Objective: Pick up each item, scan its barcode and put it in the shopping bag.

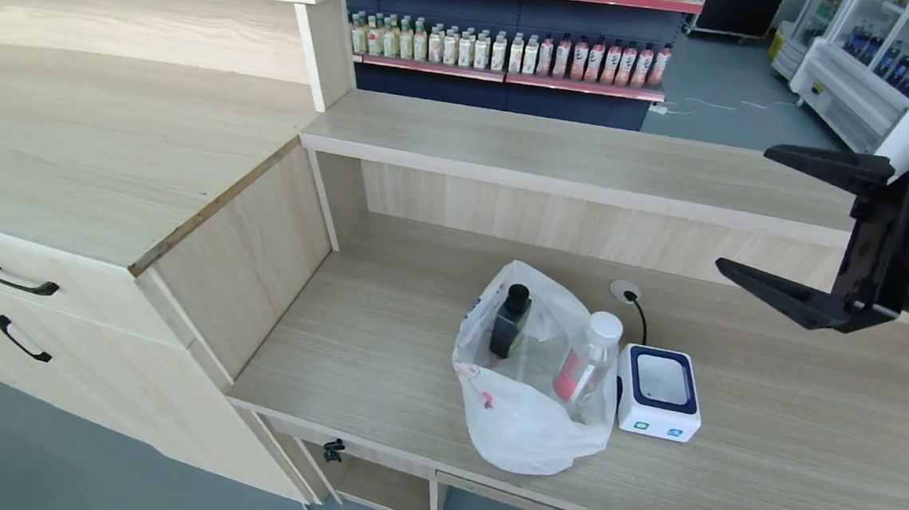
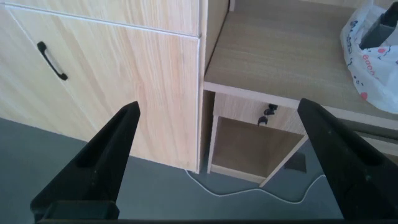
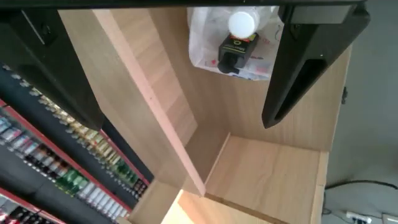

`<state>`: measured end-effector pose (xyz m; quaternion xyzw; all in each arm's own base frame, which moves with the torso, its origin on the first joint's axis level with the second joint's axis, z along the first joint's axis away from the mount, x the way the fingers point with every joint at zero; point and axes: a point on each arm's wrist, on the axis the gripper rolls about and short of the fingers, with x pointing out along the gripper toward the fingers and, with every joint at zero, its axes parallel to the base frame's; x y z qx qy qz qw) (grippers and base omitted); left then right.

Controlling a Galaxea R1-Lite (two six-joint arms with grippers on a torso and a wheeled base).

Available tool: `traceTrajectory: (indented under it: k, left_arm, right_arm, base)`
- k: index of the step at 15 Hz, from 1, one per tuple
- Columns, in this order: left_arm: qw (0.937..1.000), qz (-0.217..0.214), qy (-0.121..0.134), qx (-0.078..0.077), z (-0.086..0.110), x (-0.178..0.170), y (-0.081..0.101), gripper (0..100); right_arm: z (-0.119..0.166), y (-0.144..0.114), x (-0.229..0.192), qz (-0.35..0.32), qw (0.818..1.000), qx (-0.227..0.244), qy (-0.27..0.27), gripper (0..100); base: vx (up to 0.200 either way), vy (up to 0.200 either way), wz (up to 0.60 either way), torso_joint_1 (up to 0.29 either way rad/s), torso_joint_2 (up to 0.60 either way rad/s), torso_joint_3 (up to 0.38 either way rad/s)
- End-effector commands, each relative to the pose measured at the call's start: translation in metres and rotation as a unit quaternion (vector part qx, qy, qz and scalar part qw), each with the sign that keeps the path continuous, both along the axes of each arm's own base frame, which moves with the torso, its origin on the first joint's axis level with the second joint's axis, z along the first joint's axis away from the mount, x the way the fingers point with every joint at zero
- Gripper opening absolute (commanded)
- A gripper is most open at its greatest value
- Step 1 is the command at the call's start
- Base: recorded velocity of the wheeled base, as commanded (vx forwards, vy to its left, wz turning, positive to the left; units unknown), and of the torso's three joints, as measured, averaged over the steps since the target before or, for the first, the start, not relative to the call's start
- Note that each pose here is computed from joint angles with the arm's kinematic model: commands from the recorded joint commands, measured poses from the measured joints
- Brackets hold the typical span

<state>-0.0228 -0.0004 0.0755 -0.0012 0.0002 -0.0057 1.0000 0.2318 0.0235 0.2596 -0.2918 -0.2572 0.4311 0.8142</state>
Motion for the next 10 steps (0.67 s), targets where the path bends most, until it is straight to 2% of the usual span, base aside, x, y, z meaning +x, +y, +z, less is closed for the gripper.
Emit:
traceTrajectory:
  k: [1, 3, 4, 5, 6, 7, 8, 9, 10]
  left_arm:
    - [1.0000, 0.000, 0.000, 0.000, 0.000, 0.000, 0.000, 100]
    - [1.0000, 0.000, 0.000, 0.000, 0.000, 0.000, 0.000, 100]
    - [1.0000, 0.000, 0.000, 0.000, 0.000, 0.000, 0.000, 100]
    - [1.0000, 0.000, 0.000, 0.000, 0.000, 0.000, 0.000, 100]
    - [1.0000, 0.000, 0.000, 0.000, 0.000, 0.000, 0.000, 100]
    - [1.0000, 0.000, 0.000, 0.000, 0.000, 0.000, 0.000, 100]
    - [1.0000, 0.000, 0.000, 0.000, 0.000, 0.000, 0.000, 100]
    - [1.0000, 0.000, 0.000, 0.000, 0.000, 0.000, 0.000, 100]
    - [1.0000, 0.000, 0.000, 0.000, 0.000, 0.000, 0.000, 100]
  right_arm:
    - [0.028, 0.001, -0.016, -0.013, 0.998, 0.009, -0.054, 100]
    - [0.037, 0.000, -0.014, -0.110, 0.991, 0.056, -0.052, 100]
    - [0.043, 0.000, -0.011, -0.166, 0.982, 0.084, -0.044, 100]
    - [0.042, -0.003, -0.008, -0.238, 0.965, 0.106, -0.022, 100]
    - [0.028, -0.014, -0.005, -0.337, 0.933, 0.122, 0.027, 100]
    - [0.001, -0.034, -0.008, -0.450, 0.877, 0.138, 0.093, 100]
    - [-0.026, -0.042, -0.017, -0.515, 0.827, 0.171, 0.145, 100]
    - [-0.046, -0.045, -0.035, -0.555, 0.786, 0.209, 0.172, 100]
    - [-0.058, -0.044, -0.053, -0.566, 0.770, 0.227, 0.187, 100]
  base:
    - [0.000, 0.000, -0.60, 0.007, 0.01, 0.002]
    - [0.000, 0.000, -0.60, 0.005, 0.00, 0.002]
    - [0.000, 0.000, -0.60, 0.002, 0.00, 0.002]
    - [0.000, 0.000, 0.00, 0.000, 0.00, 0.000]
    - [0.000, 0.000, 0.00, 0.000, 0.00, 0.000]
    - [0.000, 0.000, 0.00, 0.000, 0.00, 0.000]
    - [0.000, 0.000, 0.00, 0.000, 0.00, 0.000]
    - [0.000, 0.000, 0.00, 0.000, 0.00, 0.000]
    - [0.000, 0.000, 0.00, 0.000, 0.00, 0.000]
